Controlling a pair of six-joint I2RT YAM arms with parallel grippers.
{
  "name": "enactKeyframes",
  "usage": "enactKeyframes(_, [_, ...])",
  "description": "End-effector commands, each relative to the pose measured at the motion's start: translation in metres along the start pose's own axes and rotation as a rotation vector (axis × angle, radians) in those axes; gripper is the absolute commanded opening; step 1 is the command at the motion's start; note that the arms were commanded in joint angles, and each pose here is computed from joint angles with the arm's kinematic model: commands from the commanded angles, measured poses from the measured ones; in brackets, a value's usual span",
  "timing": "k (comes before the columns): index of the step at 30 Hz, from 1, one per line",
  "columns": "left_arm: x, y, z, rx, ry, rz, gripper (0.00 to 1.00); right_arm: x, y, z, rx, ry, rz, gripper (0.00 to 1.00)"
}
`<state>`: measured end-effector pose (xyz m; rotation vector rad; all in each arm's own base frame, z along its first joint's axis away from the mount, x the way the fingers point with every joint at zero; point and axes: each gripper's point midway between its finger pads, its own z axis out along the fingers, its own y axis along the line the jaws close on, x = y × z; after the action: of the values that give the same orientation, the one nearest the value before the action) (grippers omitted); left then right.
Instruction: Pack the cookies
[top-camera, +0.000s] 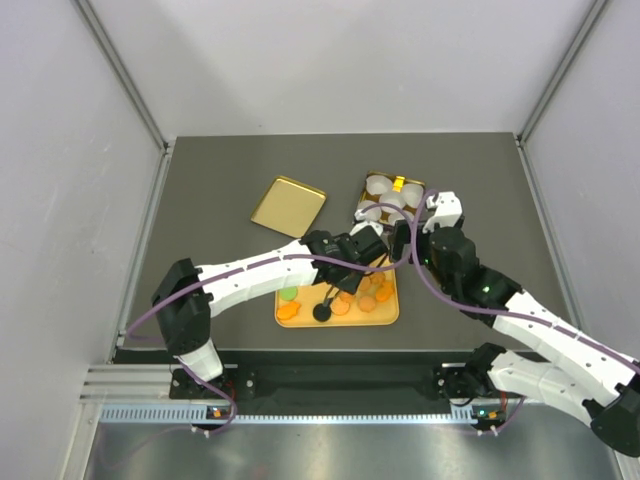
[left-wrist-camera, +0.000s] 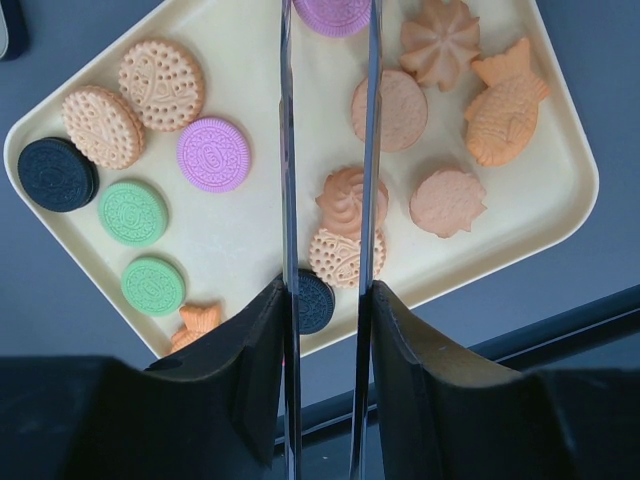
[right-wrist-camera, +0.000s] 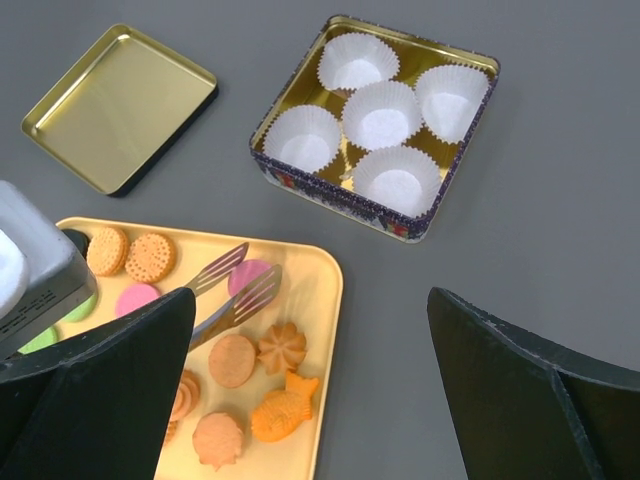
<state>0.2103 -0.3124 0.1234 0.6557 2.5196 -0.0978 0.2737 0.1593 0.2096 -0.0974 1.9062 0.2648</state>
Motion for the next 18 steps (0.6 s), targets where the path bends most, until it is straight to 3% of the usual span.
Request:
enactKeyframes(1, [-0.022, 0.002, -0.022, 0.010, -0.081, -0.018, 0.37, -0.019, -0.010, -0.005, 0.039, -0.061, 0.028, 1.00])
enactKeyframes(11, [-0.047, -0.002, -0.040, 0.046, -0.157, -0.029, 0.38, -0.048, -0.040, -0.013, 0.156, -0.076, 0.059, 1.00])
enactKeyframes(18, [-0.085, 0.002, -0.048, 0.043, -0.231, -0.049, 0.38, -0.064, -0.051, -0.027, 0.174, -0.088, 0.092, 1.00])
